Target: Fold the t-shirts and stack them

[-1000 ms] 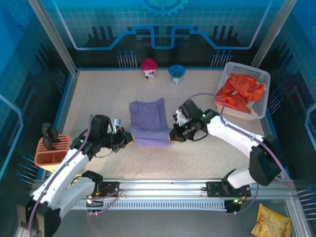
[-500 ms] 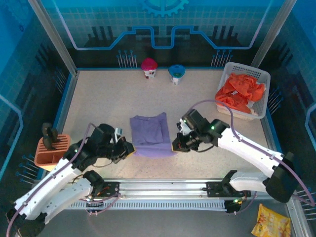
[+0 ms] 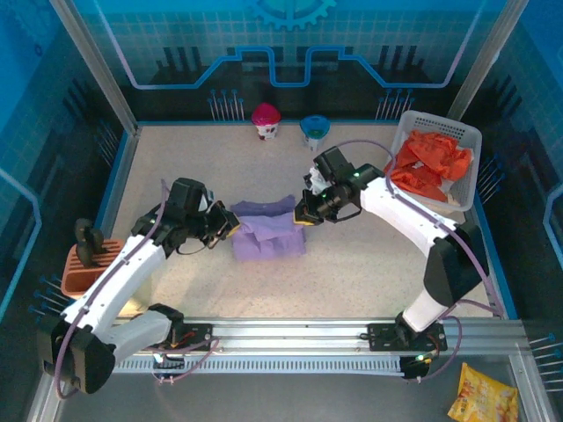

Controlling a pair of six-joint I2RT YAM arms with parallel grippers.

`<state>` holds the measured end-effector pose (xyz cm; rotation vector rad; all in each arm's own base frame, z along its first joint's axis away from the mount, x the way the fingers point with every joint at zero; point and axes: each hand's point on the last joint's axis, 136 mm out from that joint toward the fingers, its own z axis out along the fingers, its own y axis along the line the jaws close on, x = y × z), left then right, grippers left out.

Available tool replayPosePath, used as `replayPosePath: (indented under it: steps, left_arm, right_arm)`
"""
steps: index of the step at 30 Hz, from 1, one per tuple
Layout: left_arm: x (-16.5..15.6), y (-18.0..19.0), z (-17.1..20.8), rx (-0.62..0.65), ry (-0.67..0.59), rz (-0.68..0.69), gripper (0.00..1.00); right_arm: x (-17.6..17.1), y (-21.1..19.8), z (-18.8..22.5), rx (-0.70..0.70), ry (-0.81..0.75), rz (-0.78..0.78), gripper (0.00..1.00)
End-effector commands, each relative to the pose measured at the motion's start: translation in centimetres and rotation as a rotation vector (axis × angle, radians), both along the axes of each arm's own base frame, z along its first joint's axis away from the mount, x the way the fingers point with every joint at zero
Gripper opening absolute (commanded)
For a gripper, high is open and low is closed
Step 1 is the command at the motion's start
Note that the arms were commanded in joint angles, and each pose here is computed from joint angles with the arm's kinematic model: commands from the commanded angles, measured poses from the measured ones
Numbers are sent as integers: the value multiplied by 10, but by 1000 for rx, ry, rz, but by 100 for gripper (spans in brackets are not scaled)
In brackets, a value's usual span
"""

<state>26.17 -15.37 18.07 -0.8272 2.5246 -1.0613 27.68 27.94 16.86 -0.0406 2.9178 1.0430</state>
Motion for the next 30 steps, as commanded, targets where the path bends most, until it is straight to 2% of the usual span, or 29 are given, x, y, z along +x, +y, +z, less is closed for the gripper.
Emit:
replayPosePath:
  steps: [1, 16, 25, 30]
  left_arm:
    - [17, 0, 7, -17, -55, -21, 0]
    - [71, 20, -12, -37, -57, 30, 0]
    - [98, 27, -8, -36, -72, 42, 0]
    - [121, 43, -24, -32, -61, 89, 0]
  right_arm:
    - [14, 8, 5, 37, -4, 29, 0]
    - [74, 17, 2, 62, -14, -3, 0]
    - [101, 27, 3, 92, -26, -1, 0]
    - [128, 37, -6, 136, -32, -15, 0]
